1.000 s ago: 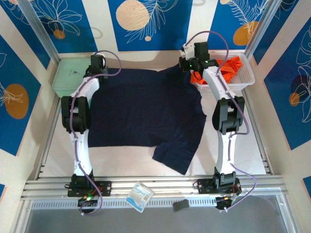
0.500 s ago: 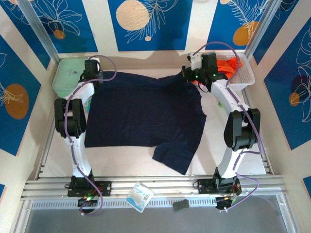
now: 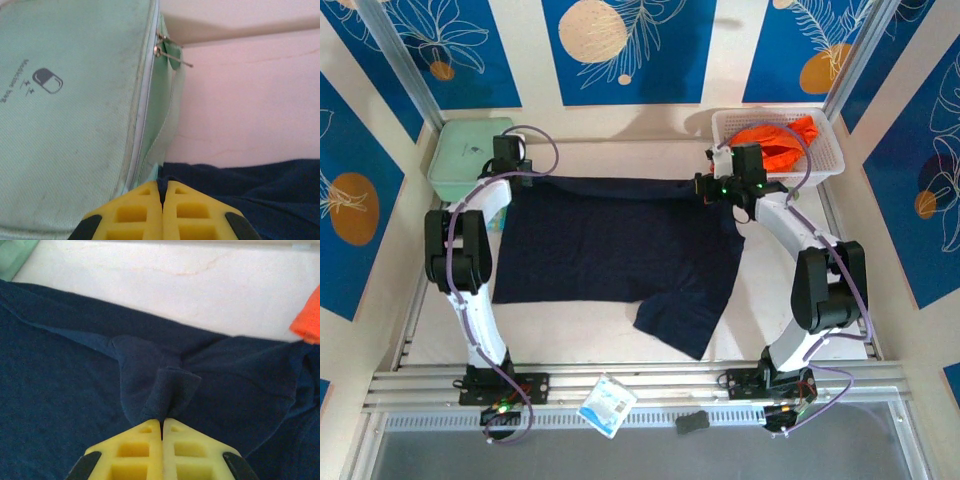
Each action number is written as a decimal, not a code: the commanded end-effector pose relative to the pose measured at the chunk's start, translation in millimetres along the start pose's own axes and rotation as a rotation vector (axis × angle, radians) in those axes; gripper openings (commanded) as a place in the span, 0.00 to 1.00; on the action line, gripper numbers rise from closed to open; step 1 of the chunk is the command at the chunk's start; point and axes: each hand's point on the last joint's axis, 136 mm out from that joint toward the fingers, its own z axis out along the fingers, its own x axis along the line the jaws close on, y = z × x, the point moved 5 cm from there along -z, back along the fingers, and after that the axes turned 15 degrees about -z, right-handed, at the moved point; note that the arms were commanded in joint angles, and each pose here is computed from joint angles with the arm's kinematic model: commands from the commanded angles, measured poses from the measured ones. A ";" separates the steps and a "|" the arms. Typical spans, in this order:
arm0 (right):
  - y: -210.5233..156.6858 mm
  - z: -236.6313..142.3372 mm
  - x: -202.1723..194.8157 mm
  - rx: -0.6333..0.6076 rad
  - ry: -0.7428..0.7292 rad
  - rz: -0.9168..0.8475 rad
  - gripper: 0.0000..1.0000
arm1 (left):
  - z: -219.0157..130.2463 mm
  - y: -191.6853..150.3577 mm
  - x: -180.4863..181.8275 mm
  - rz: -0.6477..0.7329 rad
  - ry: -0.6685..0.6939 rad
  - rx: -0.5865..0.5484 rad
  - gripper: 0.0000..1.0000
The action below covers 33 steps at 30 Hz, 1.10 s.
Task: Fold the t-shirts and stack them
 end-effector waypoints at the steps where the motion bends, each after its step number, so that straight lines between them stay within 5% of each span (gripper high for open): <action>1: -13.9 -2.9 7.4 0.048 -0.003 0.058 0.00 | -11.4 -13.2 2.0 0.006 -0.017 0.081 0.00; 8: -62.3 17.7 17.6 0.279 0.007 0.133 0.00 | -5.1 -43.4 7.2 0.052 0.039 0.201 0.00; 15: -99.9 21.6 27.3 0.458 0.034 0.195 0.00 | -15.3 -53.7 11.4 0.080 0.071 0.206 0.50; 19: -110.8 20.2 32.4 0.511 0.059 0.214 0.31 | -26.7 -47.2 8.7 0.079 0.057 0.183 0.75; 24: -98.0 8.8 39.4 0.504 0.094 0.200 0.79 | -47.2 -22.8 0.0 0.099 0.039 0.126 0.89; 27: -76.7 -2.0 41.4 0.449 0.101 0.177 0.85 | -68.0 -3.3 -5.5 0.103 0.026 0.077 1.00; 33: -39.3 10.2 39.3 0.384 0.172 0.163 0.79 | -130.7 26.8 -12.6 0.039 -0.033 0.008 0.99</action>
